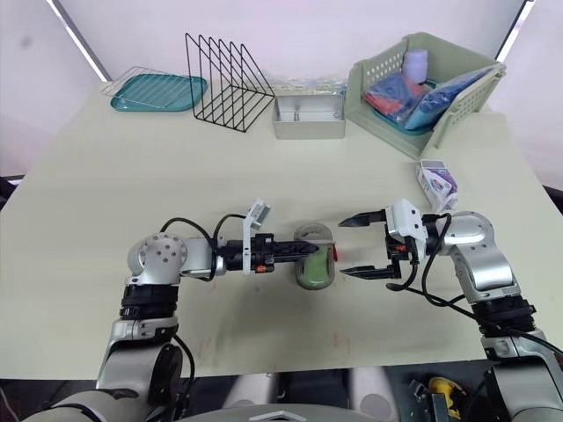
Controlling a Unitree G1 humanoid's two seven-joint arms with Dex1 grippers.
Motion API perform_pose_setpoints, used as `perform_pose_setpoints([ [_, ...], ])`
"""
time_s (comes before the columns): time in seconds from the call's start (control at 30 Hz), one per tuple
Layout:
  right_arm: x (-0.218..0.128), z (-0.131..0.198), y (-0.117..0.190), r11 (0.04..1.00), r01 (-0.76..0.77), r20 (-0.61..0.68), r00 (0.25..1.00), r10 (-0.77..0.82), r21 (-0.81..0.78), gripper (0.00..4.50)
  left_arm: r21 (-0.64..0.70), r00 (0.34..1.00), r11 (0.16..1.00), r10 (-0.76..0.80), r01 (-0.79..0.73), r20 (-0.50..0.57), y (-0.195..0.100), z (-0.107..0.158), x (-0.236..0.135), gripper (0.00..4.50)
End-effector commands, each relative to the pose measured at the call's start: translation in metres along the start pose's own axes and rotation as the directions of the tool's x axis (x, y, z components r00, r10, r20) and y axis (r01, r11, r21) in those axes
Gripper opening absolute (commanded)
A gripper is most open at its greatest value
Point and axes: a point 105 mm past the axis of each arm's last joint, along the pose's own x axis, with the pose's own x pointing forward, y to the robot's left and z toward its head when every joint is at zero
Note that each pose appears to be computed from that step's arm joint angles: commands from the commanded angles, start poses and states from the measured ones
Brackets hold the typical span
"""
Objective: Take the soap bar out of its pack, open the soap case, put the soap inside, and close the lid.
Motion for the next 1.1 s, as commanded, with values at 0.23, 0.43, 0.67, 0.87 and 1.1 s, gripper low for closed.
perform_pose_setpoints([
  [0.23,0.002,0.008,-0.005,1.0,0.015,0.023,1.0,-0.015,-0.024,4.47,-0.014,0.96,0.968,0.245,-0.249,-0.137,0.037,-0.021,-0.001,1.91],
  [0.43,0.006,0.008,-0.009,0.999,0.015,0.02,1.0,-0.015,-0.029,4.5,0.088,0.938,0.951,0.308,-0.297,-0.159,0.036,-0.022,-0.008,3.8],
  [0.67,0.005,0.004,-0.014,0.999,0.04,0.003,0.999,-0.04,-0.014,4.5,0.318,0.934,0.893,0.352,-0.319,-0.053,0.026,-0.005,-0.032,4.46],
  [0.87,-0.005,-0.005,-0.02,0.992,0.116,-0.013,0.993,-0.116,0.047,4.5,0.618,0.938,0.707,0.298,-0.342,0.178,0.0,0.021,-0.063,4.46],
  [1.1,-0.02,-0.026,-0.019,0.963,0.253,-0.046,0.967,-0.25,0.095,4.5,0.75,0.855,0.423,0.142,-0.508,0.499,-0.028,0.036,-0.093,4.46],
])
